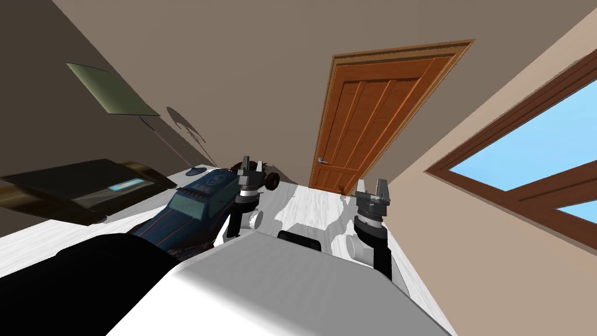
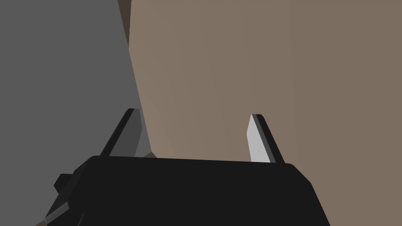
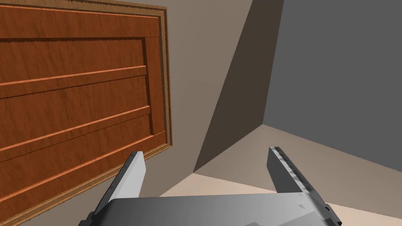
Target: Pull the door open
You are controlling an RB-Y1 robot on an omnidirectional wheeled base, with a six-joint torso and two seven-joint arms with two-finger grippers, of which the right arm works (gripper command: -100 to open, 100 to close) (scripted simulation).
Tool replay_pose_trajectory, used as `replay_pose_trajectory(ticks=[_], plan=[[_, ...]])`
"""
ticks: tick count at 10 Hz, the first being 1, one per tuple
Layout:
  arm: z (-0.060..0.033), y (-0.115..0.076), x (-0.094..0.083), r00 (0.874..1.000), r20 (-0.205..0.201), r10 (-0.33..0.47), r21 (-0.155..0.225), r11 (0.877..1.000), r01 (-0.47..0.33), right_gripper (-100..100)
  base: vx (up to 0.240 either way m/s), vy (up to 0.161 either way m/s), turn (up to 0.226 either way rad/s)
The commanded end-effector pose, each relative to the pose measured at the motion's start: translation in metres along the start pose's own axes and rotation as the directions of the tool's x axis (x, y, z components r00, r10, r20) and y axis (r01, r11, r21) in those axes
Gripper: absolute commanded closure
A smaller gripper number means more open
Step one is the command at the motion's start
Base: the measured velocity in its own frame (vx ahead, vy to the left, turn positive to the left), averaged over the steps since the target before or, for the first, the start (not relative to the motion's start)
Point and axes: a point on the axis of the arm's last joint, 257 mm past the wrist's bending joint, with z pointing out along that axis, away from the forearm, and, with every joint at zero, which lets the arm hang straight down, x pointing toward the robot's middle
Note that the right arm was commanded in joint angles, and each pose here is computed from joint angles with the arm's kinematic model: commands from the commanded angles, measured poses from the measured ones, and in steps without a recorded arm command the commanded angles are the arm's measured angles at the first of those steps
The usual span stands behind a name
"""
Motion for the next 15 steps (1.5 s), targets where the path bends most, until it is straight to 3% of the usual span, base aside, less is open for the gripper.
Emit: replay_pose_trajectory(ticks=[1, 9, 15], plan=[[-0.0038, -0.012, 0.000, 1.000, -0.003, 0.001, 0.020, 1.000, -0.001, -100, 0.113, 0.023, 0.024], [-0.0217, -0.074, -0.005, 1.000, -0.009, 0.003, 0.124, 0.992, -0.002, -100, 0.104, 0.010, 0.022], [-0.0383, -0.119, -0.012, 1.000, -0.007, 0.003, 0.204, 0.979, -0.002, -100, 0.095, 0.013, 0.023]])
